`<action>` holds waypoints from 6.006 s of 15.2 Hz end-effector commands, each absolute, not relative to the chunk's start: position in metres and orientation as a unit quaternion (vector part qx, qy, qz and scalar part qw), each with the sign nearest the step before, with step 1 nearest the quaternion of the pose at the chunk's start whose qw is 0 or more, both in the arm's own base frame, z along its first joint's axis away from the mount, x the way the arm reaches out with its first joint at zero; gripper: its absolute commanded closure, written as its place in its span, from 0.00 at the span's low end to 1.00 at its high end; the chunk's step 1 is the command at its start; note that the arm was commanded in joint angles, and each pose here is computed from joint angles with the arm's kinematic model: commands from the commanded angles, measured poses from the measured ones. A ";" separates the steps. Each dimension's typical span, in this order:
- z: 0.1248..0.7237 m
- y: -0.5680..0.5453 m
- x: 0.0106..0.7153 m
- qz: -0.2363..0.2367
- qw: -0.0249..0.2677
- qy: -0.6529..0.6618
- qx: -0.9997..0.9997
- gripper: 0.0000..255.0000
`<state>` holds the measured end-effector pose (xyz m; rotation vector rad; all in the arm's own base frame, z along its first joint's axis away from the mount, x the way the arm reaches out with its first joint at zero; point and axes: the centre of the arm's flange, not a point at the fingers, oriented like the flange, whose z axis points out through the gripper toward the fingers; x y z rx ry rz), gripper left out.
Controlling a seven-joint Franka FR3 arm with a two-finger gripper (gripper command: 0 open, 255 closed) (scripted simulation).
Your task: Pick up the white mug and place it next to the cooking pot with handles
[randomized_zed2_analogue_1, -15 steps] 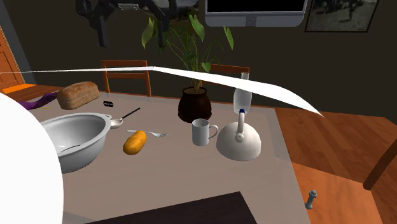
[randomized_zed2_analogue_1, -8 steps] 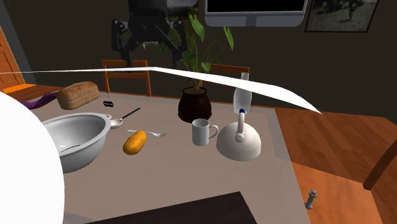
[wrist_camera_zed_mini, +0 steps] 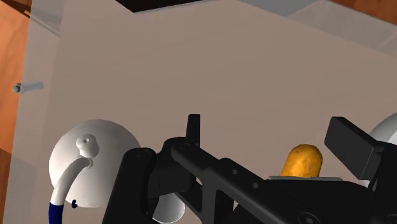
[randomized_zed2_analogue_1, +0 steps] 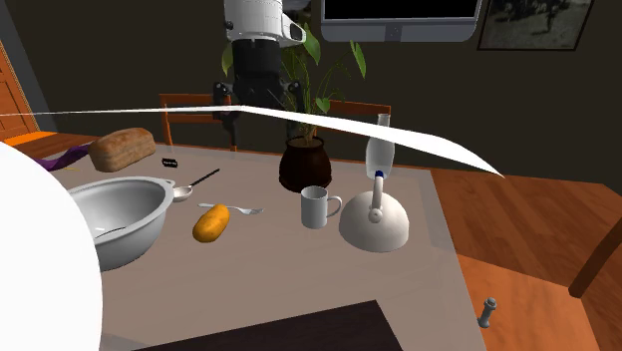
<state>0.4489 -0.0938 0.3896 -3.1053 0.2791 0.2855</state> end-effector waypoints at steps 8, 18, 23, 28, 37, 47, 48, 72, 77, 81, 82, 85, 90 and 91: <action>0.311 -0.131 0.529 0.089 0.002 0.096 -0.991 0.00; 0.223 -0.174 0.616 0.087 -0.001 0.104 -0.991 0.00; 0.179 -0.197 0.660 0.086 -0.002 0.108 -0.990 0.00; 0.149 -0.207 0.678 0.085 -0.003 0.110 -0.990 0.00; 0.120 -0.206 0.673 0.085 -0.003 0.110 -0.990 0.00; 0.120 -0.206 0.673 0.085 -0.003 0.110 -0.990 1.00; 0.120 -0.206 0.673 0.085 -0.003 0.110 -0.990 1.00; 0.230 -0.206 0.673 0.085 -0.003 0.110 -0.990 1.00; 0.257 -0.206 0.673 0.085 -0.003 0.110 -0.990 1.00; 0.278 -0.206 0.673 0.085 -0.003 0.110 -0.990 1.00; 0.283 -0.206 0.673 0.085 -0.003 0.110 -0.990 1.00; 0.299 -0.206 0.673 0.085 -0.003 0.110 -0.990 1.00; 0.325 -0.206 0.673 0.085 -0.003 0.110 -0.990 1.00; 0.325 -0.196 0.664 0.085 -0.003 0.110 -0.990 1.00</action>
